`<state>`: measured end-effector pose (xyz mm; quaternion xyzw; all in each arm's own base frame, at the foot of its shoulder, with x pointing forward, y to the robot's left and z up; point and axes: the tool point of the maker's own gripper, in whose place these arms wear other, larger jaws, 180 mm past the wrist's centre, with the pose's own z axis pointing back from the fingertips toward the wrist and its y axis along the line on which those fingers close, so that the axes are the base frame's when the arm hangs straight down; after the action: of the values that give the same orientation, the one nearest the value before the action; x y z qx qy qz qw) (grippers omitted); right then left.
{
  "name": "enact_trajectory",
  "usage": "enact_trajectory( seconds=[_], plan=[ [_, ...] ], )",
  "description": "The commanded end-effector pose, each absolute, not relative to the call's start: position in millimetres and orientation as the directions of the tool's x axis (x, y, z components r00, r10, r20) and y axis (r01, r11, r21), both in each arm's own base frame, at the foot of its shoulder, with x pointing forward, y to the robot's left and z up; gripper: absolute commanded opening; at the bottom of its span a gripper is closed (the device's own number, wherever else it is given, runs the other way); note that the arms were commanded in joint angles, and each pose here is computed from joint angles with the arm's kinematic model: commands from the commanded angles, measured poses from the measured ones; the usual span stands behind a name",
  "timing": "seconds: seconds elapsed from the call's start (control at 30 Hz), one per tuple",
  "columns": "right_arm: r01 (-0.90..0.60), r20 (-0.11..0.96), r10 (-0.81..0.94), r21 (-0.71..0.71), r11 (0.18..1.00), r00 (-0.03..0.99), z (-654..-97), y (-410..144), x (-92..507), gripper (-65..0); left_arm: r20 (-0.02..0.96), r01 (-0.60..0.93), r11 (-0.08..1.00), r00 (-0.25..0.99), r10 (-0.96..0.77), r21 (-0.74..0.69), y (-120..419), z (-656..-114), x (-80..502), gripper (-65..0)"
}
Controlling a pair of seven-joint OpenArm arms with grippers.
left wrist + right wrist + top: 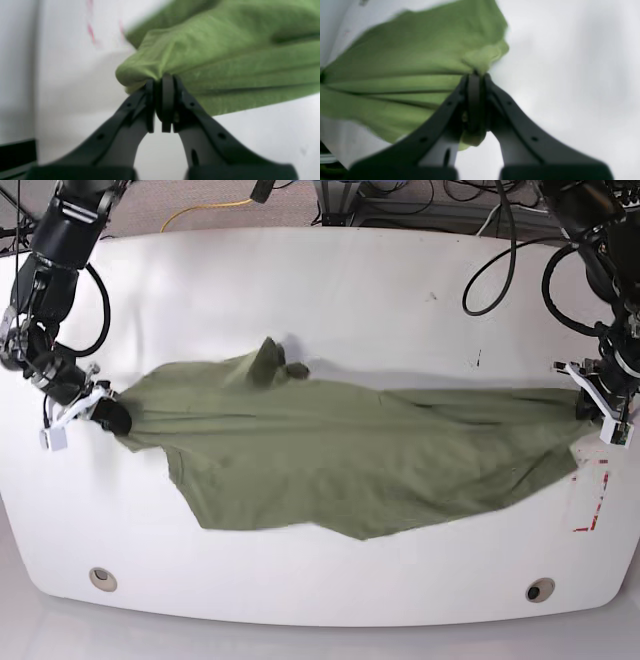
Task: Fold the T-shirt properly
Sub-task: 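Lay the stretched shirt flat on the table with both grippers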
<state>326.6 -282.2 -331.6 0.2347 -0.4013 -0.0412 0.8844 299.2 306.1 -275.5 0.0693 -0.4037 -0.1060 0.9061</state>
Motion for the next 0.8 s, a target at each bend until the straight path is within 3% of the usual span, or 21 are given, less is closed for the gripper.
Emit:
enact_trajectory(
  seconds=[0.0, 0.27, 0.63, 0.77],
  plan=[
    [-0.133, 0.728, -0.254, 0.429, 0.894, 0.637, -319, -286, 327, -65.0, 0.723, 0.135, 0.964, 0.64, -0.262, 0.229, 306, -274, 295, -65.0],
    [-0.069, 0.62, -0.279, 0.475, 0.877, 0.733, -369, -270, 274, -65.0, 0.648, 0.187, 0.965, 0.715, -0.262, 0.184, 297, -320, 248, -65.0],
    [-0.03, 0.554, -0.29, 0.496, 0.868, 0.781, -393, -262, 242, -65.0, 0.614, 0.204, 0.964, 0.743, -0.266, 0.171, 296, -337, 224, -64.4],
    [-0.022, 0.542, -0.295, 0.503, 0.864, 0.787, -397, -259, 237, -65.0, 0.602, 0.21, 0.964, 0.753, -0.265, 0.162, 295, -341, 218, -44.0]
  ],
)
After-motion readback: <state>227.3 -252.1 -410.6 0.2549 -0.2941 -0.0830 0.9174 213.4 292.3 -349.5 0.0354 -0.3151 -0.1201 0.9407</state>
